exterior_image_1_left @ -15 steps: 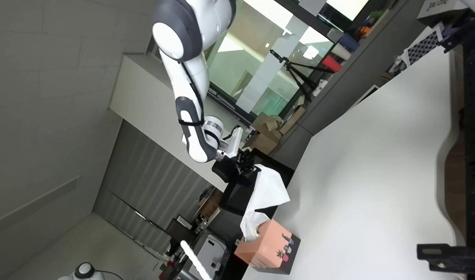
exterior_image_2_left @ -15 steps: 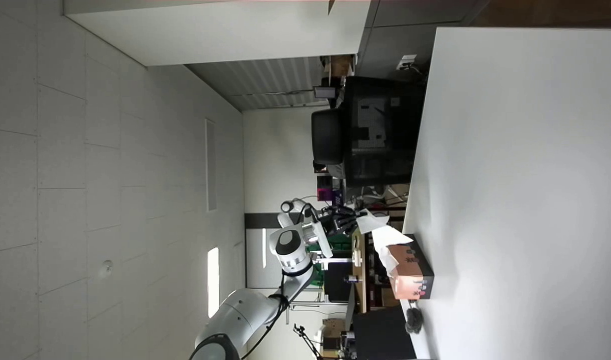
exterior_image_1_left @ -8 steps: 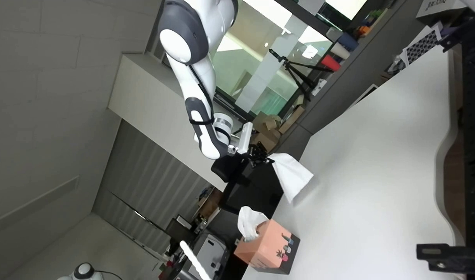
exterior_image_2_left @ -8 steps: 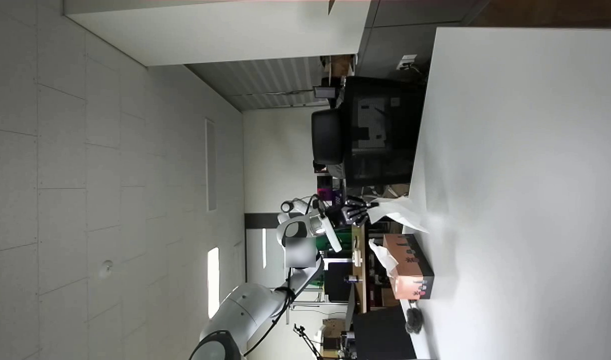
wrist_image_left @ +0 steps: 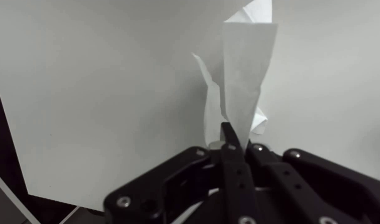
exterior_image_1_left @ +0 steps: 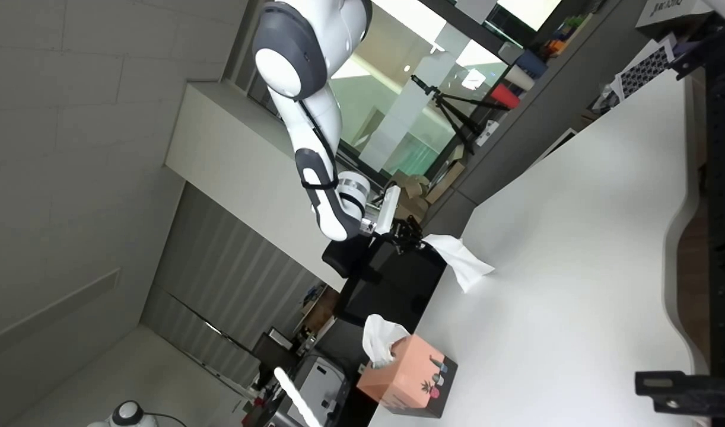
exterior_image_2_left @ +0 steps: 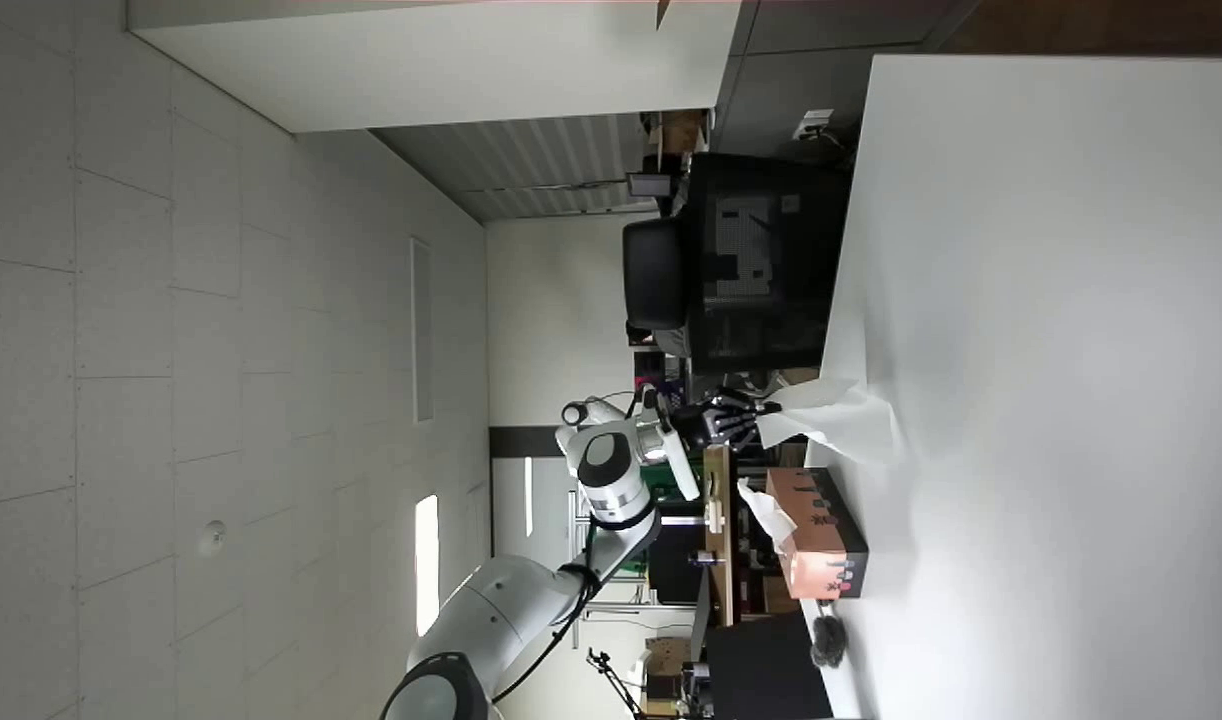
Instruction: Remove three tissues from the box and put them on the counter
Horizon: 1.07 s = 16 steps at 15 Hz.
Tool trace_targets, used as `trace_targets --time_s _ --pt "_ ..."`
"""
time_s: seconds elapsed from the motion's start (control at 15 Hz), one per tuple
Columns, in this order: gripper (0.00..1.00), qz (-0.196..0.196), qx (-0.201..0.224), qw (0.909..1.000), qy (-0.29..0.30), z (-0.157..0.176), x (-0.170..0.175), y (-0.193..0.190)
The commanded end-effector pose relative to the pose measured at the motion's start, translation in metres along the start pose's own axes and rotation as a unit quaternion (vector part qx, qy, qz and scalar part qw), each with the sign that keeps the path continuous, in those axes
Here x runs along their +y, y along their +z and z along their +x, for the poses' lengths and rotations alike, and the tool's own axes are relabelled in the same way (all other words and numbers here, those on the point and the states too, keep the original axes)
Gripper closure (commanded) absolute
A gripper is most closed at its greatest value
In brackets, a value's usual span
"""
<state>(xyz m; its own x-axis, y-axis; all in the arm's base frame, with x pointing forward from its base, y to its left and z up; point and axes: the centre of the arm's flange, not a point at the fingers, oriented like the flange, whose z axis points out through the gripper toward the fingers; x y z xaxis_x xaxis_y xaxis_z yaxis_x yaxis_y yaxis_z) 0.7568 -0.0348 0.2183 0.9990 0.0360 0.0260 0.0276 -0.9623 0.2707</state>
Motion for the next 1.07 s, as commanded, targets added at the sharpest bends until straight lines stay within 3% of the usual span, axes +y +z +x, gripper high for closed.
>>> trace_targets --time_s 0.0,0.53,1.0 --pt "0.99 0.0 0.0 1.0 0.0 0.0 0.0 0.0" --pt "0.99 0.001 0.0 1.0 0.0 0.0 -0.001 0.0" --pt "1.0 0.019 0.037 0.9937 0.104 -0.005 0.025 0.051"
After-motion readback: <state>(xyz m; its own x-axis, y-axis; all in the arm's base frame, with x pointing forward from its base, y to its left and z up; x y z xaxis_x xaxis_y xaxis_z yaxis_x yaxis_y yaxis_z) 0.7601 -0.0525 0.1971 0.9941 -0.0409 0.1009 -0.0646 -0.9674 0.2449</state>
